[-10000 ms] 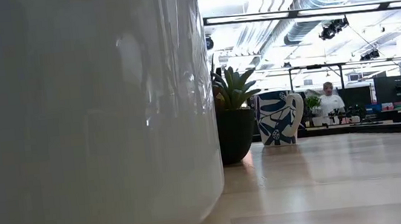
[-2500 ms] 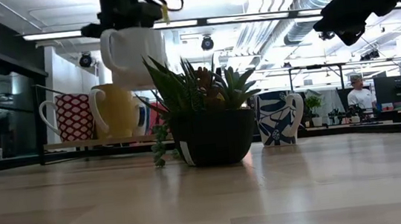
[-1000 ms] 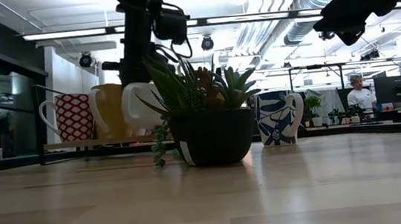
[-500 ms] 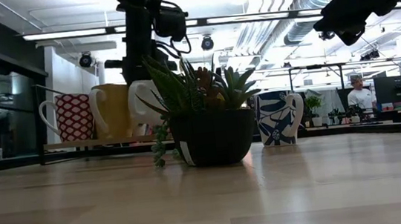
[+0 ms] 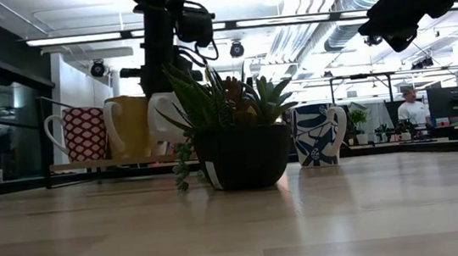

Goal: Place coffee mugs
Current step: Put the white green mug on the shelf

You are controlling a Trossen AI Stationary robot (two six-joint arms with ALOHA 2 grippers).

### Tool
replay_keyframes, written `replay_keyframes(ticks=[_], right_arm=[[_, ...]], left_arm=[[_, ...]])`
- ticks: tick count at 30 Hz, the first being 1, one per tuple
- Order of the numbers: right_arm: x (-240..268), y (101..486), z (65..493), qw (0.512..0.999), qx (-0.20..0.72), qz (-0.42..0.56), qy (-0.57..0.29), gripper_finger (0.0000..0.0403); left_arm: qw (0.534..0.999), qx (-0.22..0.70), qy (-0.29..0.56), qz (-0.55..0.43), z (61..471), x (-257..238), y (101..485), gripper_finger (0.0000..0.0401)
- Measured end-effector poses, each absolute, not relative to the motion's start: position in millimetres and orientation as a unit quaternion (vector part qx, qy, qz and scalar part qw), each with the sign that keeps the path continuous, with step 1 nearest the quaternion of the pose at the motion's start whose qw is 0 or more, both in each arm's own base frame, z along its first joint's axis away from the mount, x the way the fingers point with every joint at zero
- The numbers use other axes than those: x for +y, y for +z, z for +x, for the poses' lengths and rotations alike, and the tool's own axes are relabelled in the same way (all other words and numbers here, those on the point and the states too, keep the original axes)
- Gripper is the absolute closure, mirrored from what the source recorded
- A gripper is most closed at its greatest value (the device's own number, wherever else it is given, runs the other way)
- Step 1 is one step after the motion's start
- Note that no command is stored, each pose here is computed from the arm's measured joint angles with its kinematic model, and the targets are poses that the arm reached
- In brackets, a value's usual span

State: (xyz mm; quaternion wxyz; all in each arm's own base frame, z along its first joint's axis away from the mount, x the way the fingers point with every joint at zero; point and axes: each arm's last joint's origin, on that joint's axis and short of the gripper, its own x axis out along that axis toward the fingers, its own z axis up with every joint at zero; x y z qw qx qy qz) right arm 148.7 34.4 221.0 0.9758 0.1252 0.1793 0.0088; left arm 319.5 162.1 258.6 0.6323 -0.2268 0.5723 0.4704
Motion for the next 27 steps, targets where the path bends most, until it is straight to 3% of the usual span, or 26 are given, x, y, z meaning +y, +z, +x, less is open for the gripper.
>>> replay_keyframes(ticks=[27], right_arm=[[34.4, 221.2, 148.8, 0.976, 0.178, 0.125, 0.009, 0.0286]], left_arm=[[0.641, 0.581, 0.457, -0.209, 325.6, 167.2, 249.8, 0.0393]])
